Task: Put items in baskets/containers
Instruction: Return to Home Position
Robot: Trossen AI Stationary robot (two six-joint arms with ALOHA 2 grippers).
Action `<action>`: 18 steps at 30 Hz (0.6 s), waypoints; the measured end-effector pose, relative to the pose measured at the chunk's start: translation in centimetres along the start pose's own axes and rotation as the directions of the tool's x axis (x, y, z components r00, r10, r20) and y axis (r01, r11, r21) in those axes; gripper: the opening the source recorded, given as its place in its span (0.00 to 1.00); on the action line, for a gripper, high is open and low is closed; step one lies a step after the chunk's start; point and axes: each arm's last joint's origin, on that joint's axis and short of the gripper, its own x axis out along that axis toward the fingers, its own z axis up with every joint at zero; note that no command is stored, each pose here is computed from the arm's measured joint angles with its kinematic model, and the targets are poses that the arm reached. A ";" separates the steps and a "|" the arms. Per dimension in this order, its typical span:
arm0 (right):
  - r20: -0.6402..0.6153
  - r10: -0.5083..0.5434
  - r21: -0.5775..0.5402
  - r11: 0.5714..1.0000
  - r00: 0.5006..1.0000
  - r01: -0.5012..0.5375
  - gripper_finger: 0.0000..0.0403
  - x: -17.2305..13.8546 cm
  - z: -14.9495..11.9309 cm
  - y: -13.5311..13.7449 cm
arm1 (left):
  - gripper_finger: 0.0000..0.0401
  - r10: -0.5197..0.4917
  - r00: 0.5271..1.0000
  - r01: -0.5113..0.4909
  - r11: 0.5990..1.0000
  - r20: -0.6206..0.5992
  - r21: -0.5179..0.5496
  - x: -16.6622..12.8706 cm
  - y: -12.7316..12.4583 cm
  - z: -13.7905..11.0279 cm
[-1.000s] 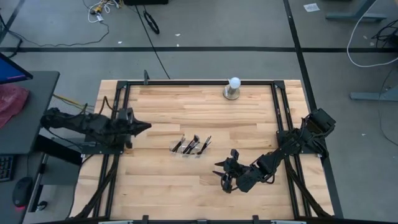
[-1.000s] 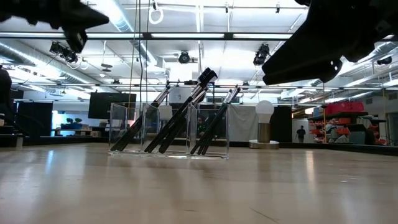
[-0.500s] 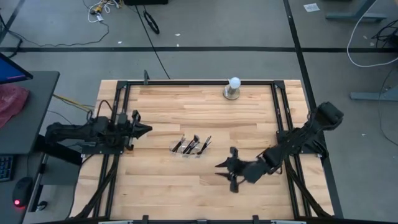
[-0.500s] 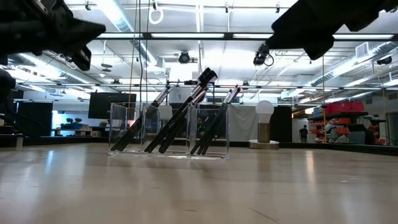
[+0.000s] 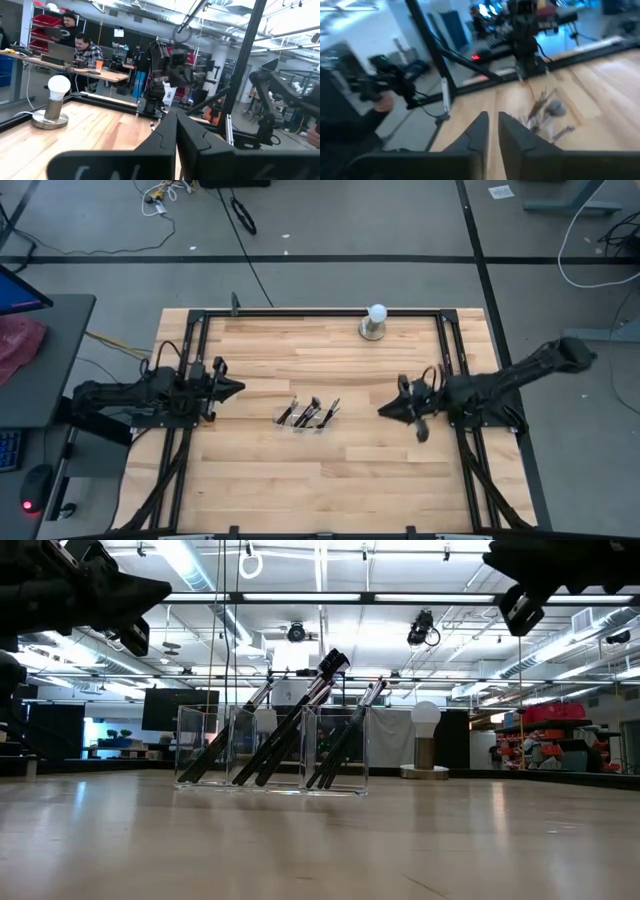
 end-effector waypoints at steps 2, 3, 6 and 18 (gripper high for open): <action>0.025 0.054 -0.011 0.999 0.998 -0.054 0.09 -0.8 0.6 -1.1 | 0.02 0.000 1.000 0.000 1.000 -0.001 -0.004 0.0 0.0 0.0; 0.038 0.073 -0.019 0.997 0.997 -0.072 0.07 -1.2 0.9 -1.6 | 0.02 0.002 1.000 -0.002 1.000 -0.006 -0.010 0.0 0.0 -0.1; 0.072 0.109 -0.047 0.993 0.991 -0.106 0.04 -2.4 1.7 -2.9 | 0.02 0.006 1.000 -0.007 0.999 -0.024 -0.035 0.0 0.1 -0.2; 0.149 0.090 -0.078 0.994 0.985 -0.079 0.01 -5.8 -0.5 -4.2 | 0.02 0.011 0.999 -0.014 0.997 -0.051 -0.075 0.0 0.1 -0.5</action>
